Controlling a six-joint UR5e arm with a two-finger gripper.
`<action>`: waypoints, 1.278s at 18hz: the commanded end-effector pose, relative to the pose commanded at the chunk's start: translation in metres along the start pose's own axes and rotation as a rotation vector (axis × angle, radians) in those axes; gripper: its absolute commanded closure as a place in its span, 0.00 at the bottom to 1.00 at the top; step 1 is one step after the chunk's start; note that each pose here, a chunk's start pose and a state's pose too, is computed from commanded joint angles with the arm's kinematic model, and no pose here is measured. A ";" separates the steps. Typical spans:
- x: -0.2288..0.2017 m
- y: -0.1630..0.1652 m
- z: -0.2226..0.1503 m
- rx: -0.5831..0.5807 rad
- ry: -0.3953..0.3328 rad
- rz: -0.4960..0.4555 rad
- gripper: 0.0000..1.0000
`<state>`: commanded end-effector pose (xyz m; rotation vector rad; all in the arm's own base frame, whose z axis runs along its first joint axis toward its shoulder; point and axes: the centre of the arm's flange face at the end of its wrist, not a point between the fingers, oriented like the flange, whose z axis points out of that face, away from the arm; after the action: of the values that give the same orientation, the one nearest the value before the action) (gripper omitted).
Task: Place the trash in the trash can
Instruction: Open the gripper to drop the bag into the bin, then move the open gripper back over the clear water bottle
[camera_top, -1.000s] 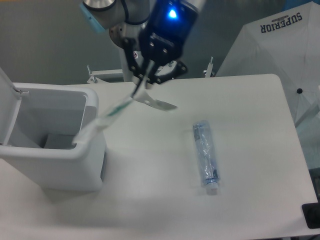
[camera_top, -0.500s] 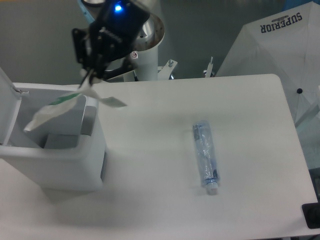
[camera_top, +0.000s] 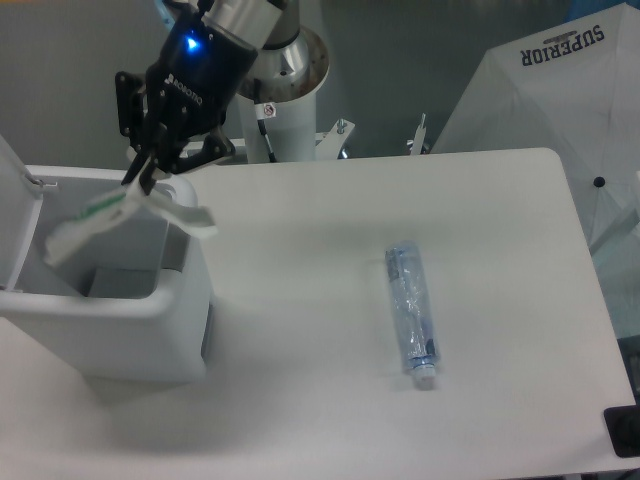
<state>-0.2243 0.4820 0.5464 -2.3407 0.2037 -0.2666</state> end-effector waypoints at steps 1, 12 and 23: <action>0.000 0.001 0.001 -0.006 -0.002 0.000 0.00; -0.079 0.050 -0.006 -0.175 -0.203 -0.108 0.00; -0.252 0.146 0.025 -0.409 -0.319 -0.400 0.00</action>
<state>-0.4712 0.4528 0.3923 -2.7770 -0.4063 -0.0395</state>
